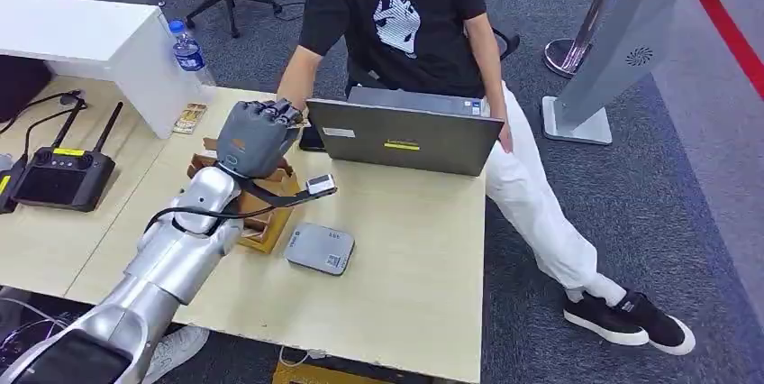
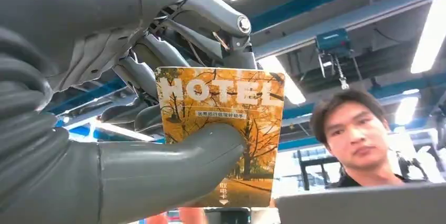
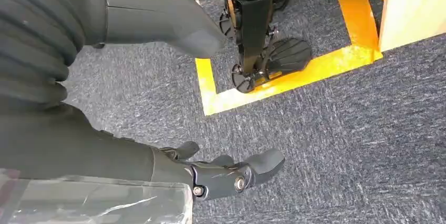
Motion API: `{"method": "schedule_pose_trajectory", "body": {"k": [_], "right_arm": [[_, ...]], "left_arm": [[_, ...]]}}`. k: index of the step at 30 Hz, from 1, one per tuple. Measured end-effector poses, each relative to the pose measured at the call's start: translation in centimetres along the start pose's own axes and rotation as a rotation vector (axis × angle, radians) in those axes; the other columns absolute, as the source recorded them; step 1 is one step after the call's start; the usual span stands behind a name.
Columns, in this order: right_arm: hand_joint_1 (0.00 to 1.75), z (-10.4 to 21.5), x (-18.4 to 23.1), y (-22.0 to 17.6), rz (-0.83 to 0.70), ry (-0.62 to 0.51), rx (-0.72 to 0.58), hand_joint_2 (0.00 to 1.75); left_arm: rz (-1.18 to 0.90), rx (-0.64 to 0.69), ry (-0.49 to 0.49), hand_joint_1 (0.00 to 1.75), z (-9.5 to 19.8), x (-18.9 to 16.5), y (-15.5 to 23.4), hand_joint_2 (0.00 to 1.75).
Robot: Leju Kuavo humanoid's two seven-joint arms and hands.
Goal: Pass the card to the sensor for recognition and then transmit it.
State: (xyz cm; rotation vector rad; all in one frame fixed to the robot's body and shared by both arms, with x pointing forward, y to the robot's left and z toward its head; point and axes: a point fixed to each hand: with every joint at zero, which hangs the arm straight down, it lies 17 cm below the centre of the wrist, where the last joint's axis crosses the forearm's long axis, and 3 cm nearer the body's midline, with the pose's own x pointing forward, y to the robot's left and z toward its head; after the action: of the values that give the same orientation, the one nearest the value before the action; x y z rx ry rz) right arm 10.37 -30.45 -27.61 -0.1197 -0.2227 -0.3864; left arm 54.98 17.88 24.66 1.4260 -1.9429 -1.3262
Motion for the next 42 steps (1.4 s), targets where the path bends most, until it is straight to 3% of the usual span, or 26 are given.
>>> {"method": "schedule_pose_trajectory", "body": {"k": [2, 4, 5, 6, 7, 8, 10, 11, 13, 14, 33, 42], "right_arm": [[0.00, 0.0, 0.0, 0.0, -0.002, 0.000, 0.000, 1.75], [0.00, 0.0, 0.0, 0.0, -0.003, 0.001, 0.000, 1.75], [0.00, 0.0, 0.0, 0.0, -0.004, 0.001, 0.000, 1.75], [0.00, 0.0, 0.0, 0.0, -0.006, 0.001, -0.001, 1.75], [0.00, 0.0, 0.0, 0.0, -0.008, 0.001, -0.002, 1.75], [0.00, 0.0, 0.0, 0.0, -0.008, 0.001, -0.003, 1.75], [0.00, 0.0, 0.0, 0.0, -0.010, 0.001, -0.004, 1.75], [0.00, 0.0, 0.0, 0.0, -0.010, 0.000, -0.005, 1.75], [0.00, 0.0, 0.0, 0.0, -0.010, 0.000, -0.004, 1.75], [0.00, 0.0, 0.0, 0.0, -0.006, 0.000, -0.005, 1.75], [0.00, 0.0, 0.0, 0.0, -0.020, 0.004, -0.008, 1.75], [0.00, 0.0, 0.2, -0.3, -0.076, 0.000, -0.018, 1.75]], "left_arm": [[-0.002, 0.009, 0.006, 1.69, -0.1, -0.3, 0.3, 1.75], [-0.006, 0.012, 0.006, 1.52, 0.0, -0.5, 0.4, 1.75], [-0.007, 0.013, 0.004, 1.29, 0.0, -0.6, 0.4, 1.75], [-0.008, 0.015, 0.003, 1.24, 0.0, -0.6, 0.4, 1.75], [-0.010, 0.019, 0.004, 1.24, 0.0, -0.7, 0.5, 1.75], [-0.010, 0.020, 0.004, 1.41, 0.0, -0.7, 0.5, 1.75], [-0.013, 0.020, -0.001, 1.50, 0.1, -0.7, 0.5, 1.75], [-0.014, 0.020, -0.001, 1.29, 0.1, -0.7, 0.5, 1.75], [-0.013, 0.018, 0.002, 1.29, 0.2, -0.7, 0.4, 1.75], [-0.008, 0.016, 0.004, 0.00, 0.4, -0.7, 0.3, 1.75], [0.061, 0.037, -0.036, 0.00, 1.8, 1.6, 0.7, 1.75], [0.262, -0.231, -0.146, 0.00, 8.4, 8.6, -5.5, 1.75]]}}
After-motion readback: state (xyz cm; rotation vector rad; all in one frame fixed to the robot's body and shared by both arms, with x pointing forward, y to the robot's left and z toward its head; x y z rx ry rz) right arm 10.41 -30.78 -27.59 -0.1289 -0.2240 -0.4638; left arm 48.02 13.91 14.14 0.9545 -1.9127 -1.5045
